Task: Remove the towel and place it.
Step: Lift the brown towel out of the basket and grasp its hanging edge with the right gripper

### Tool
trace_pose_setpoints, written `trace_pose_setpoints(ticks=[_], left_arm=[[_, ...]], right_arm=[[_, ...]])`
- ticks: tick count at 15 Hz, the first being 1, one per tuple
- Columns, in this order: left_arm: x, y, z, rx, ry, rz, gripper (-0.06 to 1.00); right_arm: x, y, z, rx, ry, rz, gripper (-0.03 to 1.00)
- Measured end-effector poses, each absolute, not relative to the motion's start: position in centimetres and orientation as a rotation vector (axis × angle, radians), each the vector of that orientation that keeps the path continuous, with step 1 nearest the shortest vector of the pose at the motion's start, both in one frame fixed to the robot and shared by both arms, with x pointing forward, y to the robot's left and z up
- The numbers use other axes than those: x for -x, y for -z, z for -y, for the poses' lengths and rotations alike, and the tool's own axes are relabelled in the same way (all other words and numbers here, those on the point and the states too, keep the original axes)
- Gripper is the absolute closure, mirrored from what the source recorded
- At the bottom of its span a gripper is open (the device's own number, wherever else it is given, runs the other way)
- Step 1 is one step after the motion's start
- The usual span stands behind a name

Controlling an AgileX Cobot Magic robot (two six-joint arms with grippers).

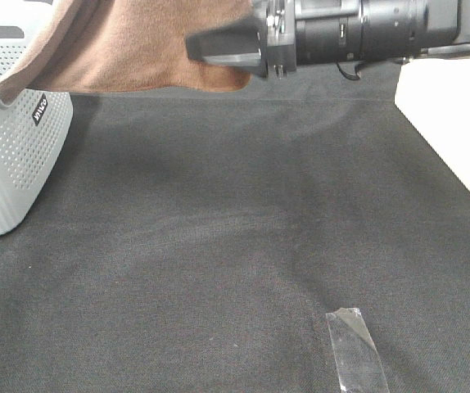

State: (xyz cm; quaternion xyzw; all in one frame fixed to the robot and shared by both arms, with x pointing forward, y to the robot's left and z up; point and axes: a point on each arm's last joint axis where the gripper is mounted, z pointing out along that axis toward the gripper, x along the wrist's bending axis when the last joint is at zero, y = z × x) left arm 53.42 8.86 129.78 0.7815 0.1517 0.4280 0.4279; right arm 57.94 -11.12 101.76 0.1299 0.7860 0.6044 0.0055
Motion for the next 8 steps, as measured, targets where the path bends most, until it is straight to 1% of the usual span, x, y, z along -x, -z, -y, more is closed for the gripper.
trace_pose_setpoints(ticks=[3, 4, 5, 6, 8], left_arm=[[-53.53, -129.80, -9.01, -1.955, -1.092, -0.389, 0.94], [-53.55, -129.80, -9.05, -1.957, -1.098, -0.389, 0.94], [-53.56, -129.80, -9.06, -1.956, -1.098, -0.392, 0.94], [-53.55, -129.78, -9.06, -1.958, -1.094, -0.397, 0.94], [-53.46, -129.33, -9.17, -2.008, -1.064, -0.414, 0.94]], right_arm=[[-57.97, -101.61, 11.17, -0.390, -1.862, -2.470, 0.69], [-57.91, -101.53, 11.18, -0.378, -1.852, -2.480, 0.80], [-57.86, -101.45, 11.19, -0.370, -1.841, -2.491, 0.94], [-57.85, -101.44, 11.20, -0.377, -1.842, -2.495, 0.96], [-57.90, -101.42, 11.21, -0.391, -1.838, -2.495, 0.96]])
